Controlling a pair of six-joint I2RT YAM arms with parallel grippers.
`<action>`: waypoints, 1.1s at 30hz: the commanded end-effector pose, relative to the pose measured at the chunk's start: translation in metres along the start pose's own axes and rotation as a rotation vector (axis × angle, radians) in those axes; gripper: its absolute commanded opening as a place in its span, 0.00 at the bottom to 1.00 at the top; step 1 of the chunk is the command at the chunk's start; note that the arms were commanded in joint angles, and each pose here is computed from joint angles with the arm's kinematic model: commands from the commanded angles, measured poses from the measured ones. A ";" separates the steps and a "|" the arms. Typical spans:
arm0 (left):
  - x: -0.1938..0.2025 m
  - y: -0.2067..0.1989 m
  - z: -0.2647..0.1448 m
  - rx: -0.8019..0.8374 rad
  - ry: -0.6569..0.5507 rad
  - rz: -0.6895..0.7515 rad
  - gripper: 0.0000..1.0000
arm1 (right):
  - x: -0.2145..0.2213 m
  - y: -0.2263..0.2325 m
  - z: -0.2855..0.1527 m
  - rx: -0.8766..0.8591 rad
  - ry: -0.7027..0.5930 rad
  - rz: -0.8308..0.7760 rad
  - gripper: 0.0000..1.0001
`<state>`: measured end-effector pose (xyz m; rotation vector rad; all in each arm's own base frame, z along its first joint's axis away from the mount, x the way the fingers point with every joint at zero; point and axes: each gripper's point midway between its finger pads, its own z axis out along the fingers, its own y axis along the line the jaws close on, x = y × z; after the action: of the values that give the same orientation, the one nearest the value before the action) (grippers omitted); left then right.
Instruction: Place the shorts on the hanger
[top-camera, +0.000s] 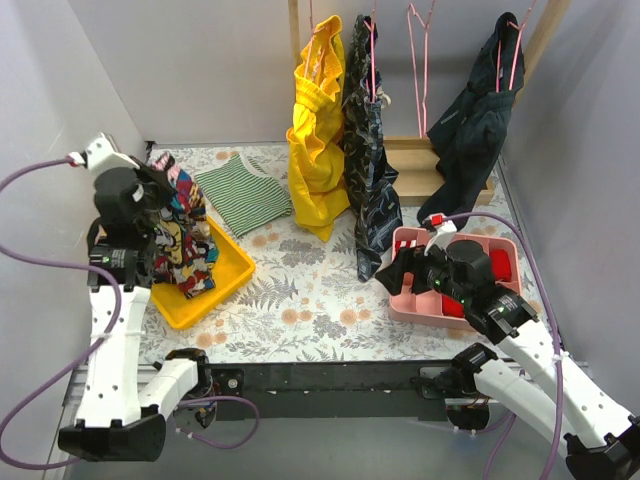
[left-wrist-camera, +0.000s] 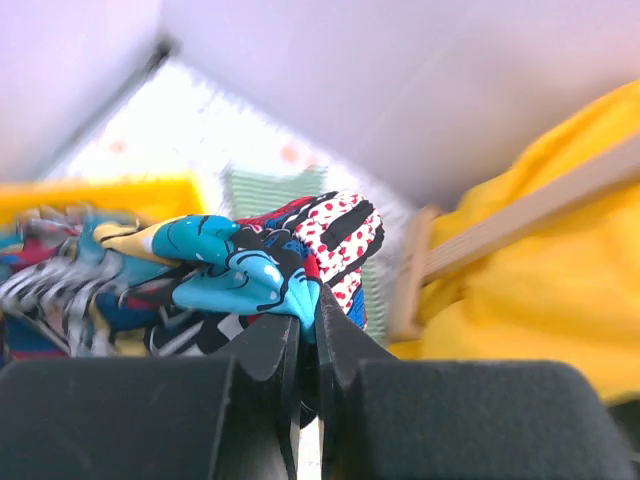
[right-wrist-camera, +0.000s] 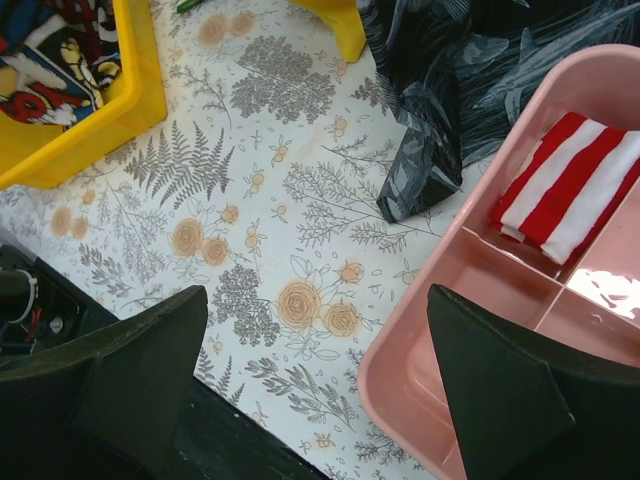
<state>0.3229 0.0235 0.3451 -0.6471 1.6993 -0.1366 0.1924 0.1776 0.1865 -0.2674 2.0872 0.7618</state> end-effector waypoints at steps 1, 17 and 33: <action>-0.060 -0.053 -0.039 0.241 -0.090 0.114 0.00 | -0.034 0.028 -0.005 -0.096 -0.076 -0.013 0.98; -0.119 -0.210 -0.186 1.166 -0.001 0.126 0.00 | -0.104 0.091 -0.008 -0.339 -0.206 0.049 0.99; -0.045 -0.243 -0.249 1.574 0.343 0.114 0.00 | -0.110 0.106 0.010 -0.406 -0.250 0.016 0.99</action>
<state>0.1933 -0.2145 0.5416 0.6074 1.4373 -1.3033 0.2219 0.2424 0.2970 -0.2973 1.7790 1.1095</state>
